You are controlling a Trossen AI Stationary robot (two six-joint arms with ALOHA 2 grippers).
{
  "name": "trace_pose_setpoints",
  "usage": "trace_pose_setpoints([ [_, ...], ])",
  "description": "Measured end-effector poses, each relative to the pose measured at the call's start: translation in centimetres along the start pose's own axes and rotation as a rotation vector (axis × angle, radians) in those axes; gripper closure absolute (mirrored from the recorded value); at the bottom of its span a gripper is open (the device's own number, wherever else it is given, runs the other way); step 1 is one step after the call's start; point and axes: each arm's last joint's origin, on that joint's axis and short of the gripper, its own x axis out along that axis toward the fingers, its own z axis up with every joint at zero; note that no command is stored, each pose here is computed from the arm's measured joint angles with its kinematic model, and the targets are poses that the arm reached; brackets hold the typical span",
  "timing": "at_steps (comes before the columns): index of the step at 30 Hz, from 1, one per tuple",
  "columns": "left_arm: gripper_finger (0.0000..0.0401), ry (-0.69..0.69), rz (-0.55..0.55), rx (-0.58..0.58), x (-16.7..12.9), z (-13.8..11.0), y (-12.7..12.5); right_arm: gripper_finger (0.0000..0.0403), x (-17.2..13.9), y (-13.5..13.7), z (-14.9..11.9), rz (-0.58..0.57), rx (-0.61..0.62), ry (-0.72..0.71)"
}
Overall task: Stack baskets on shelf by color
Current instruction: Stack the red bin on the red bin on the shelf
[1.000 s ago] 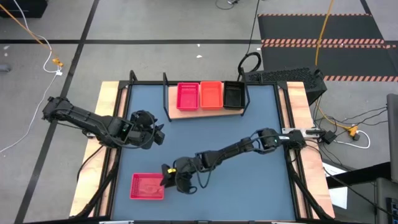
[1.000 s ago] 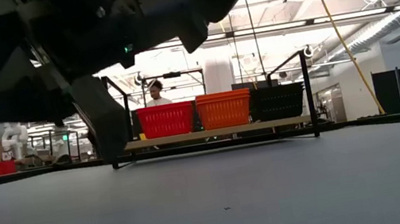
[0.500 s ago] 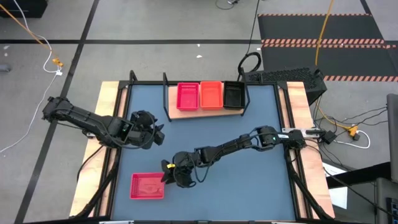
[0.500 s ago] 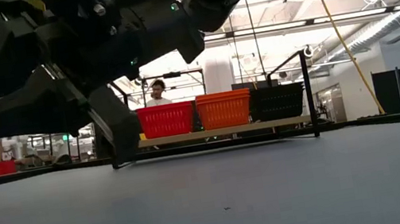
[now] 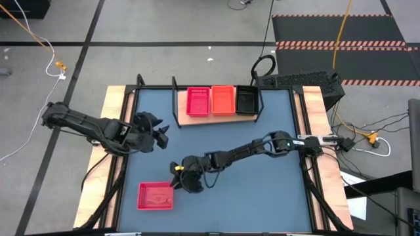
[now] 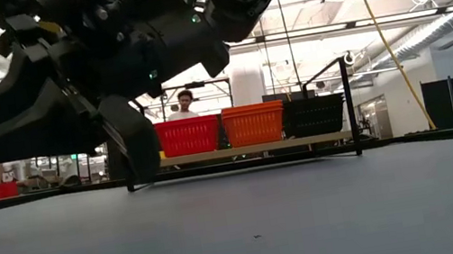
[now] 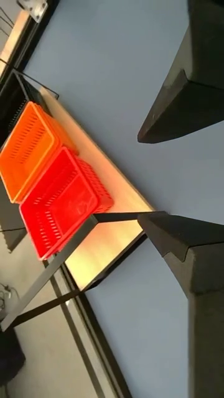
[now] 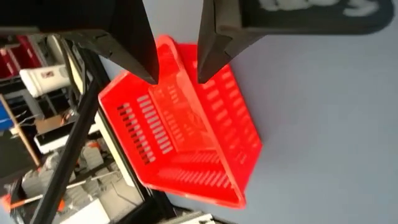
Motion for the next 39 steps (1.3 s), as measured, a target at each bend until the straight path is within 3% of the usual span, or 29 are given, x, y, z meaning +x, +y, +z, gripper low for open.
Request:
trace_pose_setpoints([
  [19,0.0201,-0.118,0.018,0.049,0.4,1.9,0.4,0.0323,0.5,0.9,0.9,-0.002,0.037,0.028],
  [23,0.0201,-0.127,0.003,0.071,0.4,2.1,0.2,0.0309,0.6,0.6,1.1,-0.07,0.064,0.067],
  [27,0.0201,-0.129,0.001,0.089,0.4,2.1,0.2,0.0276,0.6,0.7,1.1,-0.048,0.088,0.05],
  [33,0.0201,-0.13,0.003,0.09,0.4,2.2,0.2,0.0224,0.6,0.9,1.2,-0.024,-0.016,0.035],
  [39,0.0201,-0.136,0.025,0.1,0.8,2.5,0.5,0.0228,0.5,1.1,0.8,0.048,0.025,0.01],
])
